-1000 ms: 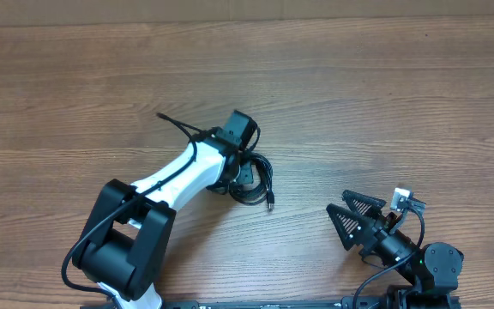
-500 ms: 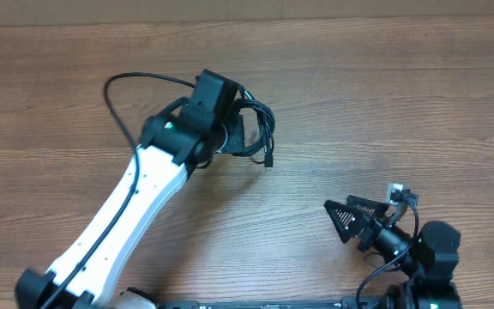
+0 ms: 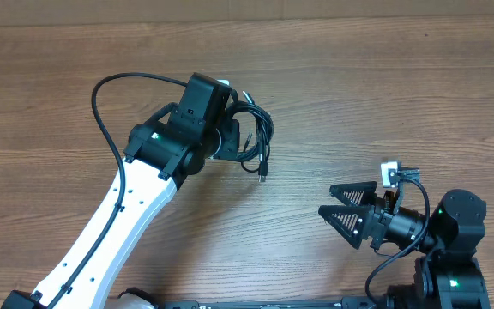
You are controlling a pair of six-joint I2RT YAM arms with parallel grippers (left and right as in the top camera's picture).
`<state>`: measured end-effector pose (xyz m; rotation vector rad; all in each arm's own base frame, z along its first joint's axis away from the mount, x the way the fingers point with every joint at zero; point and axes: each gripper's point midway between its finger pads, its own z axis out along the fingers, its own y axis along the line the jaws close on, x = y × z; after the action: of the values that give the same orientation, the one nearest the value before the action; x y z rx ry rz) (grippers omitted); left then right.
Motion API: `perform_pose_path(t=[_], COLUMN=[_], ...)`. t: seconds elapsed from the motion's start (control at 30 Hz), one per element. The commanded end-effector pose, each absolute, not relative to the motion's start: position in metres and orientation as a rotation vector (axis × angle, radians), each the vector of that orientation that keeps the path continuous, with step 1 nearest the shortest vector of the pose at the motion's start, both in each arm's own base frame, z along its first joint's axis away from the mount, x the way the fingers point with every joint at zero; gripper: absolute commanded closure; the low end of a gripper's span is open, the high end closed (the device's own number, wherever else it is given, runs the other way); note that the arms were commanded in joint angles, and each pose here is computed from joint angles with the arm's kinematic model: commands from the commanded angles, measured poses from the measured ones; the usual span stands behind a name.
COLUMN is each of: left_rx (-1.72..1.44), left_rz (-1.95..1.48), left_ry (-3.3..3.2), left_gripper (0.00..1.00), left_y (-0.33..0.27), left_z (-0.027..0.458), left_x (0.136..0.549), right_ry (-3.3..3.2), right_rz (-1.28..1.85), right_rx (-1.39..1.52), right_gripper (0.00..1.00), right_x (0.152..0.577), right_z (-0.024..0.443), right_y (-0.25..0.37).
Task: Untangle cables
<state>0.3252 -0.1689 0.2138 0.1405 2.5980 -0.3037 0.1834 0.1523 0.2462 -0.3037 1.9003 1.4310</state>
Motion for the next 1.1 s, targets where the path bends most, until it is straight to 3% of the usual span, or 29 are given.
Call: perform_pose_path(t=[0.0, 0.17, 0.67, 0.77, 0.9, 1.07], left_rx=[0.271, 0.295, 0.322, 0.315, 0.322, 0.206], left_rz=[-0.456, -0.488, -0.174, -0.173, -0.144, 0.182], left_ry=[2.536, 2.544, 2.44, 2.436, 2.449, 2.363], left_gripper=[0.95, 0.95, 0.96, 0.96, 0.96, 0.96], left_y=[-0.189, -0.199, -0.217, -0.224, -0.222, -0.175], left_z=[0.237, 0.236, 0.239, 0.238, 0.233, 0.242], left_x=[0.318, 0.311, 0.299, 0.297, 0.296, 0.31], right_ry=[1.894, 1.942, 2.074, 2.11, 2.162, 2.197], right_rz=[1.354, 1.244, 1.466, 1.524, 1.562, 1.587], right_rx=[-0.27, -0.1, 0.047, 0.07, 0.114, 0.157], right_gripper=[0.03, 0.17, 0.26, 0.37, 0.7, 0.81], right_x=[0.196, 0.221, 0.238, 0.238, 0.241, 0.24], right_z=[0.249, 0.237, 0.222, 0.216, 0.203, 0.197], right_y=[0.147, 0.135, 0.205, 0.218, 0.23, 0.231])
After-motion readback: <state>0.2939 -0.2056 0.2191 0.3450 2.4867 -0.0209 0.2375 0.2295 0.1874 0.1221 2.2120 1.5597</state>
